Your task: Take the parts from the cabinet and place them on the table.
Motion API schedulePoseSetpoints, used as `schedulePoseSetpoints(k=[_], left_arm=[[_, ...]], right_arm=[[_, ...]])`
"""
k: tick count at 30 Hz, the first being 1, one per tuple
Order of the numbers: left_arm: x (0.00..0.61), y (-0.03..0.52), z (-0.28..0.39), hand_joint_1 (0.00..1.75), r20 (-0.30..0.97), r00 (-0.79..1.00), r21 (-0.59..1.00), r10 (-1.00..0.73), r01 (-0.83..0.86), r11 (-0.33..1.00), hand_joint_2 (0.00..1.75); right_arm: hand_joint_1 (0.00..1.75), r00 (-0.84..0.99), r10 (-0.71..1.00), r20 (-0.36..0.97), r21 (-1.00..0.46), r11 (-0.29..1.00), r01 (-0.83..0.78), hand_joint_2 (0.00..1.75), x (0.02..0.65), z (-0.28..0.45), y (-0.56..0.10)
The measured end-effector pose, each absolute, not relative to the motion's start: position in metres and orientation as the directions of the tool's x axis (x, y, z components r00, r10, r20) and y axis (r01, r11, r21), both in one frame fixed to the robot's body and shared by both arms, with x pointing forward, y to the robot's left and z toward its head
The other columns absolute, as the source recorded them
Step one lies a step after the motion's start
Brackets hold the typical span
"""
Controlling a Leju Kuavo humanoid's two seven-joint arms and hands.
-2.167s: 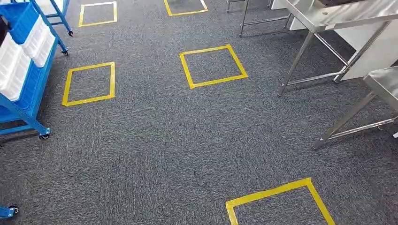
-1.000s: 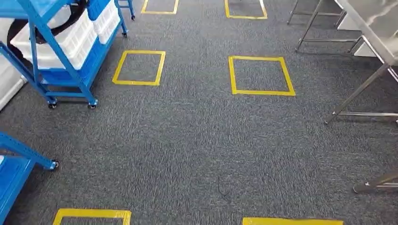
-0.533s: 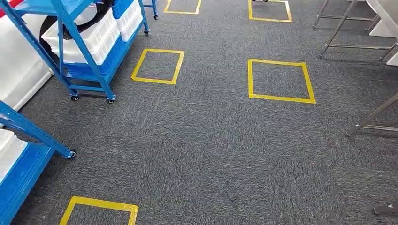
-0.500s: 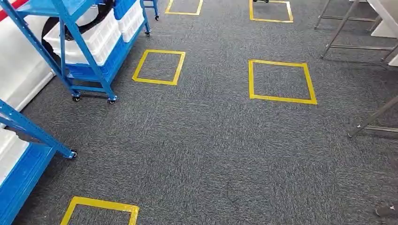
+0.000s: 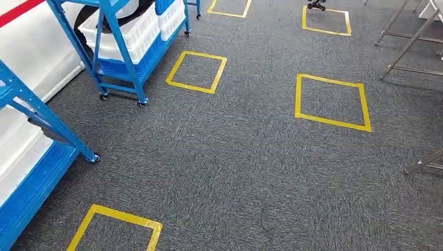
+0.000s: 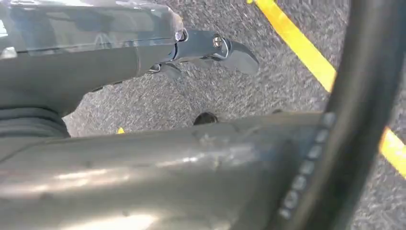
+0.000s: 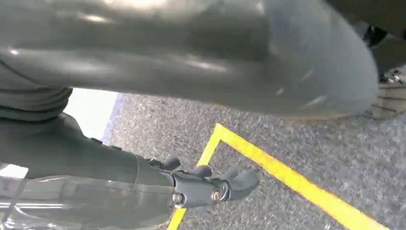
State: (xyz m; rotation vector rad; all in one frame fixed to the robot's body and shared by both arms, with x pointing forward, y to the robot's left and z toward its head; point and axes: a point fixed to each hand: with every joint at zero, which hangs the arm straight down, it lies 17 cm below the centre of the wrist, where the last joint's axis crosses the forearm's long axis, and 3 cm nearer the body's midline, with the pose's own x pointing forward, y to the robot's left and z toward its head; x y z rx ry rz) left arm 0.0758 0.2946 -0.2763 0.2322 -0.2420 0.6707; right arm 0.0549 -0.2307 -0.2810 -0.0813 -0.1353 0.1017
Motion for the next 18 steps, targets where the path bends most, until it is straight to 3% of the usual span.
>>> schedulePoseSetpoints(k=[18], left_arm=[[0.0749, 0.2972, -0.2769, 0.0, 0.282, 0.755, 0.138, 0.591, -0.642, 0.754, 0.0]], right_arm=[[0.0, 0.985, 0.122, 0.119, -0.078, 0.991, -0.113, 0.0, 0.048, -0.2815, -0.2292]])
